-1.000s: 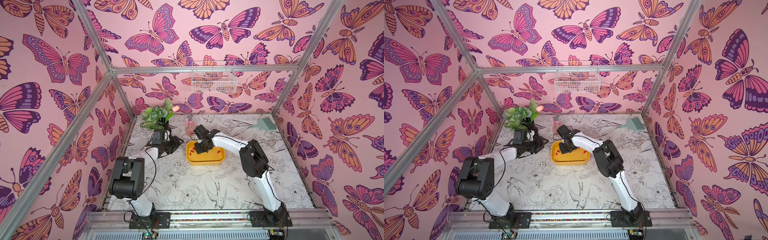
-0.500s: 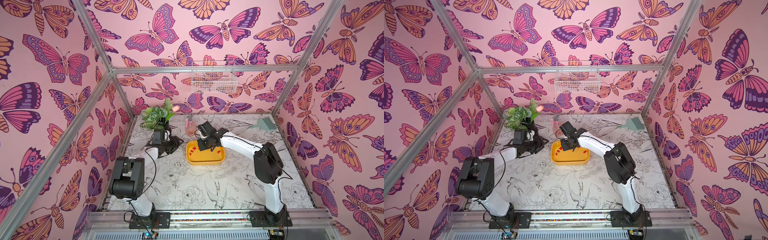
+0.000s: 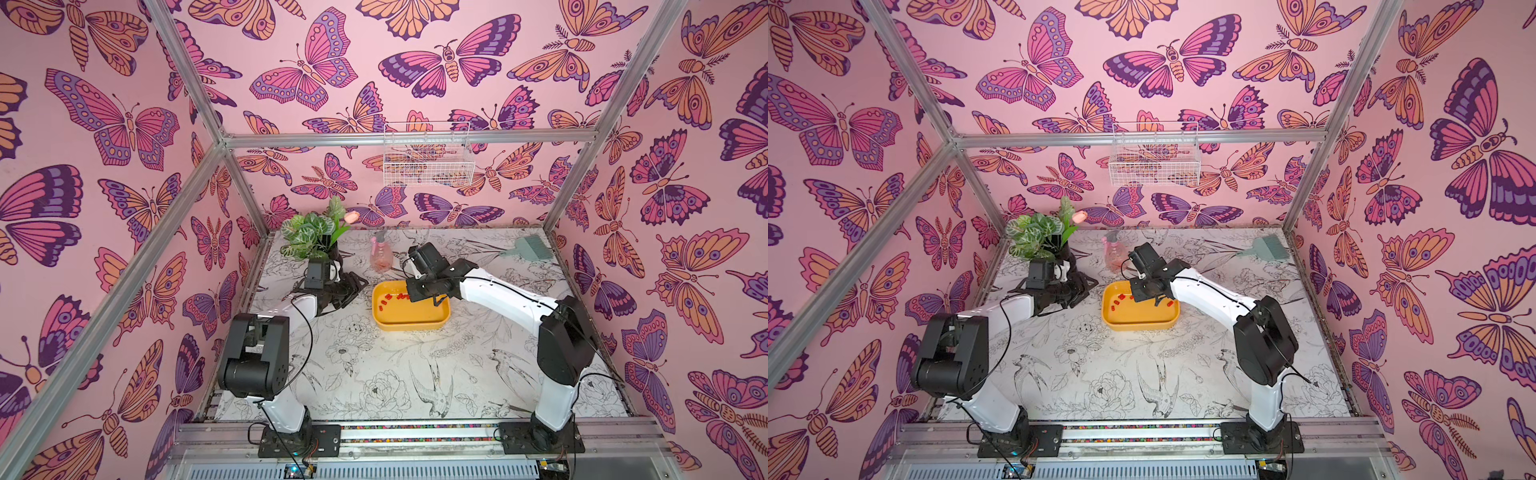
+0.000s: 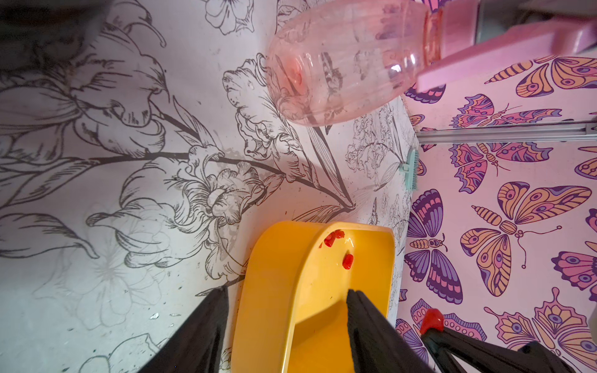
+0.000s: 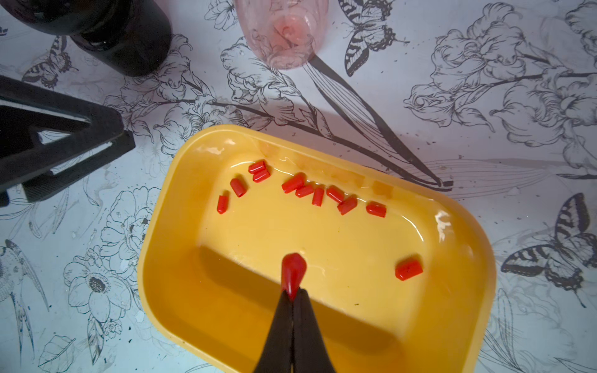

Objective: Take the screw protection sleeves out of the storage box
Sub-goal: Place the screw protection sleeve at the center of the board.

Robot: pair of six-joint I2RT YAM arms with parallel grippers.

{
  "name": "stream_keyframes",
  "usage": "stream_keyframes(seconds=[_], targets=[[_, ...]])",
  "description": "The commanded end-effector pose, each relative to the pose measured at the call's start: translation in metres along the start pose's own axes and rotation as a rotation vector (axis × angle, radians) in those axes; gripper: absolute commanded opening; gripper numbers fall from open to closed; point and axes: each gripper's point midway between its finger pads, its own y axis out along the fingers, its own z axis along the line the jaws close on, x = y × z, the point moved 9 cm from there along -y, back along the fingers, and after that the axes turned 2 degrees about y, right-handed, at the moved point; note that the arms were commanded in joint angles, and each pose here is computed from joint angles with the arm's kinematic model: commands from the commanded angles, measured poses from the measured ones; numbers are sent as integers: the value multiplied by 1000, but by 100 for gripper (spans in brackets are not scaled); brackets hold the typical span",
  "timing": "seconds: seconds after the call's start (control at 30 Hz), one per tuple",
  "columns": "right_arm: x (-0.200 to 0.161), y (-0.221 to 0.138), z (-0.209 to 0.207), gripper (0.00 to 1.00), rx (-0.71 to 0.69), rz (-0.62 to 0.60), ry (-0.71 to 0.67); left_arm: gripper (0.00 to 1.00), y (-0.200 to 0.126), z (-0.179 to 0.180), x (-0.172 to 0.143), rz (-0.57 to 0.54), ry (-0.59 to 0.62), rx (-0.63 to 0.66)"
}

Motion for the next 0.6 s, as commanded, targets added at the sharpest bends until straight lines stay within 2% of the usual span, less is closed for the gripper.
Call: stream_keyframes(seconds=[0.0, 0.57], targets=[[-5, -12, -9, 2, -71, -13, 19, 64, 0, -2, -2, -5, 26, -10], [-38, -43, -87, 1, -177, -27, 163, 64, -1, -3, -2, -3, 30, -12]])
